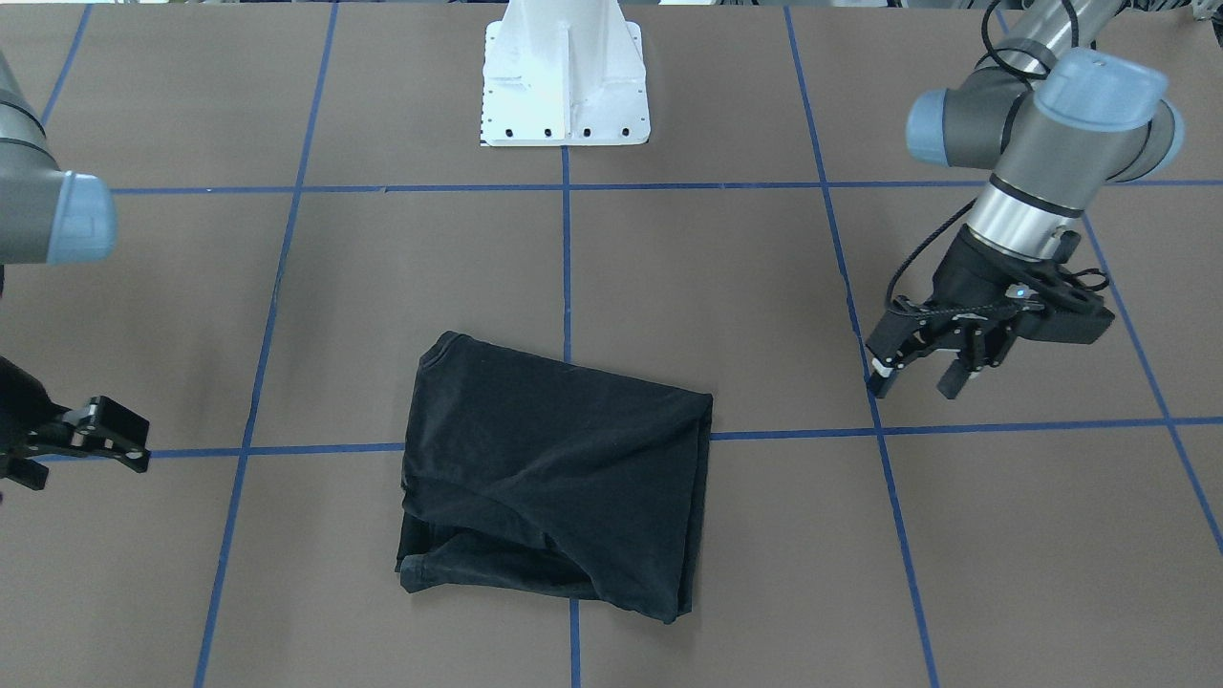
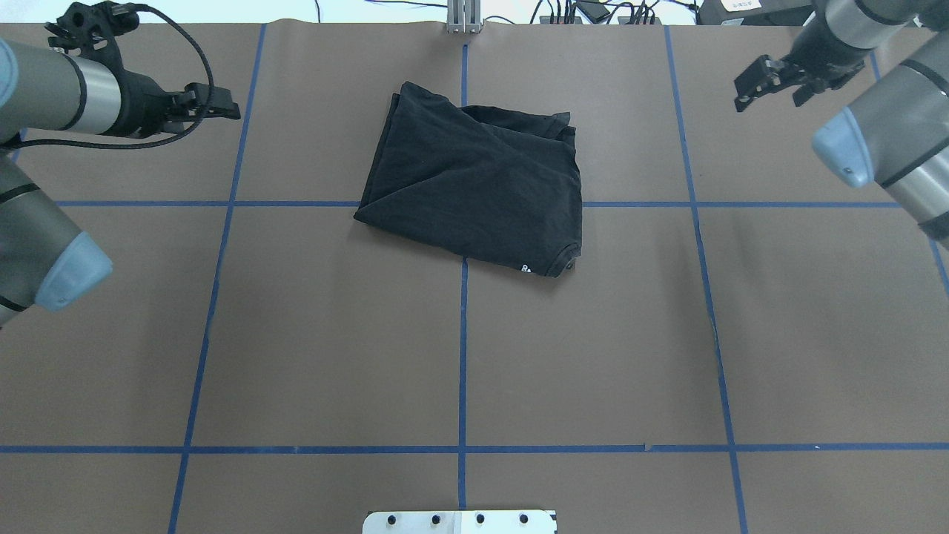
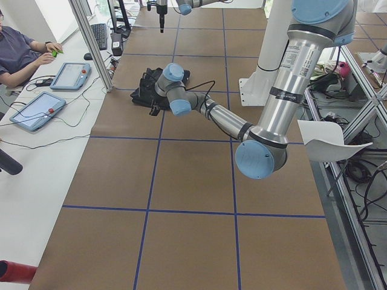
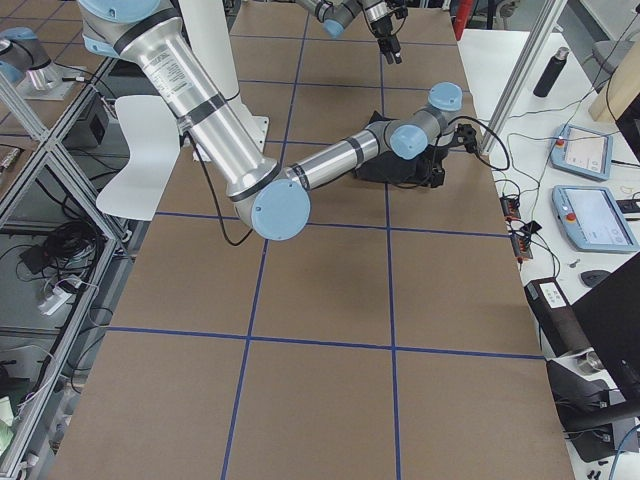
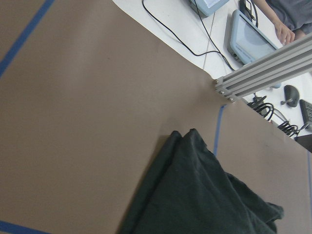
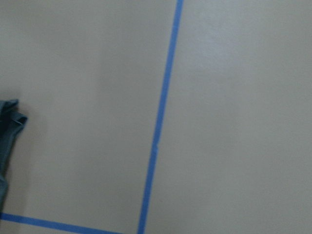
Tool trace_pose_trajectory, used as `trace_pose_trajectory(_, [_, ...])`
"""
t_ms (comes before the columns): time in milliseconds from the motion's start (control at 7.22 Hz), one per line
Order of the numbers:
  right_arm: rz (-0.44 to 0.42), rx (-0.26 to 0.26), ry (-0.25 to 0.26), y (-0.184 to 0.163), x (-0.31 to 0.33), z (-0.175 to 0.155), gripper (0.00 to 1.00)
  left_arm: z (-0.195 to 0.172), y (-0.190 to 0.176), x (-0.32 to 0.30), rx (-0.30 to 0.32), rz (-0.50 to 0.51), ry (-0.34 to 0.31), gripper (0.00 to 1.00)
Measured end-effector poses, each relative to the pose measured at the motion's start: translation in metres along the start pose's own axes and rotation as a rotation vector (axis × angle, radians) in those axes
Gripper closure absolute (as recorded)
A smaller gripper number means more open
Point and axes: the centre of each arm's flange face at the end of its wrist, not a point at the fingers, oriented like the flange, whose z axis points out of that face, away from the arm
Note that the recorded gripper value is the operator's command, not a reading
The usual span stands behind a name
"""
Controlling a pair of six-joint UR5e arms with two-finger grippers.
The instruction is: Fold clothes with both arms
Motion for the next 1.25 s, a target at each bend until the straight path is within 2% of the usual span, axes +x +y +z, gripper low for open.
trace_pose_trajectory(138, [-0.005, -0.020, 0.025, 0.019, 0.045, 0.001, 0.00, -0.008, -0.014, -0.037, -0.001, 0.111, -0.059, 0.00])
trace_pose_trajectory(415, [0.020, -0.042, 0.056, 0.047, 0.114, 0.000, 0.00, -0.028, -0.039, -0.128, -0.045, 0.289, -0.139, 0.00])
trace_pose_trajectory(554, [0.054, -0.043, 0.044, 0.057, 0.142, -0.007, 0.00, -0.037, -0.048, -0.174, -0.075, 0.344, -0.162, 0.00])
trace_pose_trajectory(831, [0.125, -0.038, -0.013, 0.081, 0.187, -0.025, 0.00, -0.052, -0.048, -0.237, -0.129, 0.372, -0.161, 0.00])
trace_pose_trajectory(969, [0.148, -0.032, -0.020, 0.089, 0.200, -0.031, 0.00, -0.055, -0.042, -0.256, -0.149, 0.395, -0.162, 0.00])
trace_pose_trajectory(1246, [0.173, -0.028, 0.002, 0.101, 0.215, -0.032, 0.00, -0.058, -0.037, -0.275, -0.147, 0.417, -0.167, 0.00])
